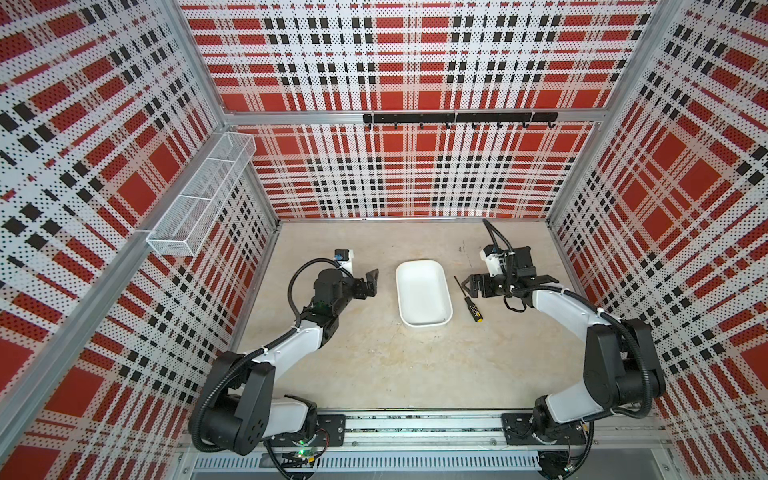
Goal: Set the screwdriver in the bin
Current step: 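Reach the right gripper down to the black-and-yellow screwdriver handle, then close the right gripper on the screwdriver handle, then lift the screwdriver and carry it over the white bin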
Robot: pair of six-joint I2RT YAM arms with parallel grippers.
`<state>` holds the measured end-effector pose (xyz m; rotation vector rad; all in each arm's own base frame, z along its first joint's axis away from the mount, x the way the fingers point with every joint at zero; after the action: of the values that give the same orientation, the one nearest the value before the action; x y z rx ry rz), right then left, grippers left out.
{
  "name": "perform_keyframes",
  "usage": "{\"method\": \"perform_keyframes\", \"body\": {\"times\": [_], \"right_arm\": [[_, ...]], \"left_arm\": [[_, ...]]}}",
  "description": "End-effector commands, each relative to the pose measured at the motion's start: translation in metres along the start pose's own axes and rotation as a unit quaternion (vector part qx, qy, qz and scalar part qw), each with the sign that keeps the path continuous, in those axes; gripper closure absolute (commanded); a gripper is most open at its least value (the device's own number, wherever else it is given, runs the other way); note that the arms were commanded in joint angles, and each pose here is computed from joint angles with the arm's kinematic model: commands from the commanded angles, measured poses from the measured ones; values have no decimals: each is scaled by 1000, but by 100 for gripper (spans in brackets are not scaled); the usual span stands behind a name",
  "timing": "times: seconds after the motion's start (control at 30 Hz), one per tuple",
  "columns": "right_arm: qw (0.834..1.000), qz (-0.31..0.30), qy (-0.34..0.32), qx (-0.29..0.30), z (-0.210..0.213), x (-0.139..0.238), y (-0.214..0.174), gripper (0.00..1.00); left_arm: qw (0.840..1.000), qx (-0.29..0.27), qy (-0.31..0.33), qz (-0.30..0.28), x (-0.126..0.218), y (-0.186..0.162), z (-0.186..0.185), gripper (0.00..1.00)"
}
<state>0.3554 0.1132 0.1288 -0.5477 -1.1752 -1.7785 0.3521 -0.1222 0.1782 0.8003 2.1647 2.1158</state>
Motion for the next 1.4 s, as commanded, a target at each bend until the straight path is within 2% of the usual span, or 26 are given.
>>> {"method": "perform_keyframes", "body": {"times": [0.0,0.17,0.4,0.57,0.8,0.9,1.13,1.37], "right_arm": [[998,54,-33,-13,-8,-9,-20,2],[995,77,-63,-16,-15,-20,-32,3],[990,115,-83,-10,-16,-33,-47,15],[984,139,-111,3,-16,-41,-56,18],[982,141,-129,4,-21,-44,-57,25],[981,139,-134,1,-22,-45,-55,32],[978,154,-144,-3,-25,-50,-58,57],[976,165,-144,-7,-27,-50,-65,77]], "left_arm": [[999,25,-20,42,-5,-19,-8,2],[998,24,-17,56,-3,-30,-18,2],[997,28,-27,66,-1,-38,-26,2],[997,28,-27,71,0,-39,-27,2],[997,29,-26,69,5,-39,-26,2],[997,29,-25,71,6,-41,-26,2],[997,28,-24,67,10,-38,-26,2],[997,27,-25,71,11,-40,-27,2]]}}
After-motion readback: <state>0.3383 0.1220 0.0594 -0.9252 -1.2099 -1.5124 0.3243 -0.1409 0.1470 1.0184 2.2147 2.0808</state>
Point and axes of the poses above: each gripper's point midway between its finger pads, its own x axis back along the fingers, its own z axis along the line the jaws close on, y = z × x, the point moved 4 cm from there along x, back along the fingers, and after that the axes turned 10 degrees about -x, right-handed, at the moved point
